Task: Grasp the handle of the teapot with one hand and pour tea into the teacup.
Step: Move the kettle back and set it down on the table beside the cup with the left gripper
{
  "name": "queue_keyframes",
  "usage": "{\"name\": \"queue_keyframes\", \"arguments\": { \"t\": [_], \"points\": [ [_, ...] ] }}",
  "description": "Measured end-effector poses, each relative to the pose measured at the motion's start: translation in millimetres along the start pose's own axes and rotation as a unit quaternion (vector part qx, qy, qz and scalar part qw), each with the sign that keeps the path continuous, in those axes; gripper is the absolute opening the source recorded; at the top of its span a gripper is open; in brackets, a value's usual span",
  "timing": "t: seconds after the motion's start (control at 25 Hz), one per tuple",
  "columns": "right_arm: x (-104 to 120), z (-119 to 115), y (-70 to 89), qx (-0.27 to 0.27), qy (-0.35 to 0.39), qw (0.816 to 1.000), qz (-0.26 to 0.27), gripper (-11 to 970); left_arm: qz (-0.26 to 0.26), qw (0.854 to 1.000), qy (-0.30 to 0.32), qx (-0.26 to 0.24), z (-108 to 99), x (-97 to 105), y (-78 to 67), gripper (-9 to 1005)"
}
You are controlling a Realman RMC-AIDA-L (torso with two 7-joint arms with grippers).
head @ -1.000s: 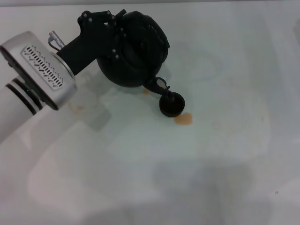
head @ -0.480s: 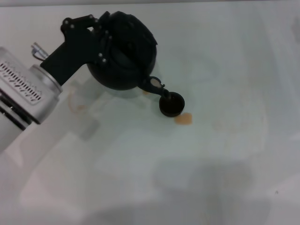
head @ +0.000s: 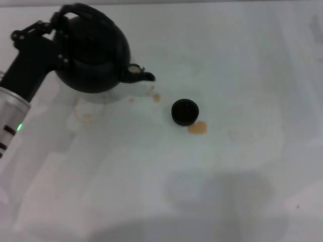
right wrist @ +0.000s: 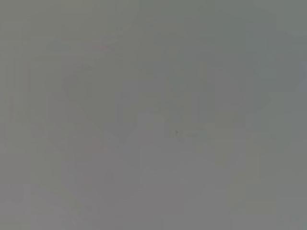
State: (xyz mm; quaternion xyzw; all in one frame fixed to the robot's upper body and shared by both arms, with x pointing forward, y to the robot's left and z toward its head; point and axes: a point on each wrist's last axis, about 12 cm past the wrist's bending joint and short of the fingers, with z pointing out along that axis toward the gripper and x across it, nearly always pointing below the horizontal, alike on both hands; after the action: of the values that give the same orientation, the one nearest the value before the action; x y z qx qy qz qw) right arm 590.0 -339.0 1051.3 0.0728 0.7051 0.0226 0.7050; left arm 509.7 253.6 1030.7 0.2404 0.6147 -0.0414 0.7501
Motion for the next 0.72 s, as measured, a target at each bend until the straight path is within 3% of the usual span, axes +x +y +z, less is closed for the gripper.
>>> {"name": "queue_keyframes", "arguments": {
  "t": [0.36,0.72],
  "points": [
    [0.6,3.0,4.6,-0.003,0.006,1.0,0.002,829,-0.13,0.989,0.023,-0.067,-15.1,10.3,13.1,103],
    [0.2,3.9,5.5,-0.004,0.005,1.0,0.014,829,-0.188,0.976,0.068,-0.081,-26.8,23.3,3.0,103]
  ]
}}
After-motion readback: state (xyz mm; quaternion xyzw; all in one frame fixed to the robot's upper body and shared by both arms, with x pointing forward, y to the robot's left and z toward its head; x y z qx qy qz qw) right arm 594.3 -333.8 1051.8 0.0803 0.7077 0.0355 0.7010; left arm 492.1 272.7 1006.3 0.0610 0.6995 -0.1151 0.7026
